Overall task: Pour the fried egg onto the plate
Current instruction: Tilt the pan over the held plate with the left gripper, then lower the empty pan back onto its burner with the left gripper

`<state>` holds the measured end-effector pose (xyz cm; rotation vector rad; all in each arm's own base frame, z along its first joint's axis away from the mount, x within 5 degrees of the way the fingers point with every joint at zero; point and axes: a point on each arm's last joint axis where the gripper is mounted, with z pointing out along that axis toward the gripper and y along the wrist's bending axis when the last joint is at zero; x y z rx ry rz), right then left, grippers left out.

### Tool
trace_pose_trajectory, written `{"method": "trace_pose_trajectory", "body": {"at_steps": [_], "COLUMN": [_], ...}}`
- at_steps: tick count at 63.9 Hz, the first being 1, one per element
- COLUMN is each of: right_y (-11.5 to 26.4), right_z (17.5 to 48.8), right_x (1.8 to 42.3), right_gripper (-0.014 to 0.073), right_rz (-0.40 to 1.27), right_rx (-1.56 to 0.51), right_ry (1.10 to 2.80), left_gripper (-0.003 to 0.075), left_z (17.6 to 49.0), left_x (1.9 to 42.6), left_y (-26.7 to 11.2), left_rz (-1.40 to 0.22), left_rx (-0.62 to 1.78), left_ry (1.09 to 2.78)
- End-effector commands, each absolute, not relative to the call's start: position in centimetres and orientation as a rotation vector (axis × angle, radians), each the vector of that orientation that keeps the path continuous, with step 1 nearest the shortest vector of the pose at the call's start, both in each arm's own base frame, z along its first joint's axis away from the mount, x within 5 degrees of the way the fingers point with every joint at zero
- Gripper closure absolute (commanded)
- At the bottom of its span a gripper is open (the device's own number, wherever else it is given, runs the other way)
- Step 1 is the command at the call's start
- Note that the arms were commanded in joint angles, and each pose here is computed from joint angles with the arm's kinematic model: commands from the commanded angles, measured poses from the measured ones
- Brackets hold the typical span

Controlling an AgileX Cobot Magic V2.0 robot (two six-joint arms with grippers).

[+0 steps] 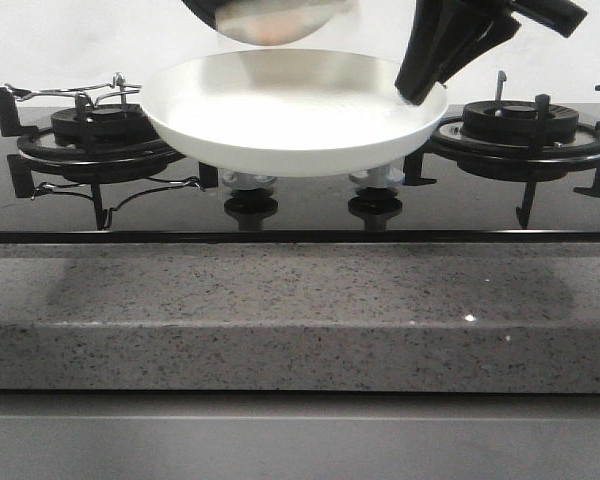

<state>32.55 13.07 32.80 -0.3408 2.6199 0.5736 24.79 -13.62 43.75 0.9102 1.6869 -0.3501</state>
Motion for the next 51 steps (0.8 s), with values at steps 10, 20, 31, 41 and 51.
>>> {"method": "trace_pose_trajectory", "body": {"at_steps": [10, 20, 31, 41, 51], "right_y": [13.0, 13.0, 13.0, 13.0, 13.0], "right_z": [35.3, 35.3, 35.3, 35.3, 35.3], "right_x": [32.1, 32.1, 32.1, 32.1, 32.1], "right_gripper": [0.0654, 0.0654, 0.0654, 0.0654, 0.0654], "right_rz": [0.601, 0.601, 0.601, 0.601, 0.601], "right_rx": [-0.328, -0.328, -0.328, -0.328, -0.328], "right_ry": [2.508, 2.508, 2.508, 2.508, 2.508], "left_gripper": [0.0739, 0.0739, 0.0739, 0.0739, 0.0739], "left_z": [47.0, 47.0, 47.0, 46.4, 44.0], "left_x": [23.3, 23.3, 24.4, 26.7, 29.5], "left_y": [-13.2, -13.1, -11.3, -7.0, -2.1], "left_rz": [-0.33, -0.328, -0.37, -0.474, -0.687], "left_rx": [0.832, 0.826, 0.651, 0.261, -0.103], "left_ry": [1.532, 1.535, 1.616, 1.76, 1.899]}}
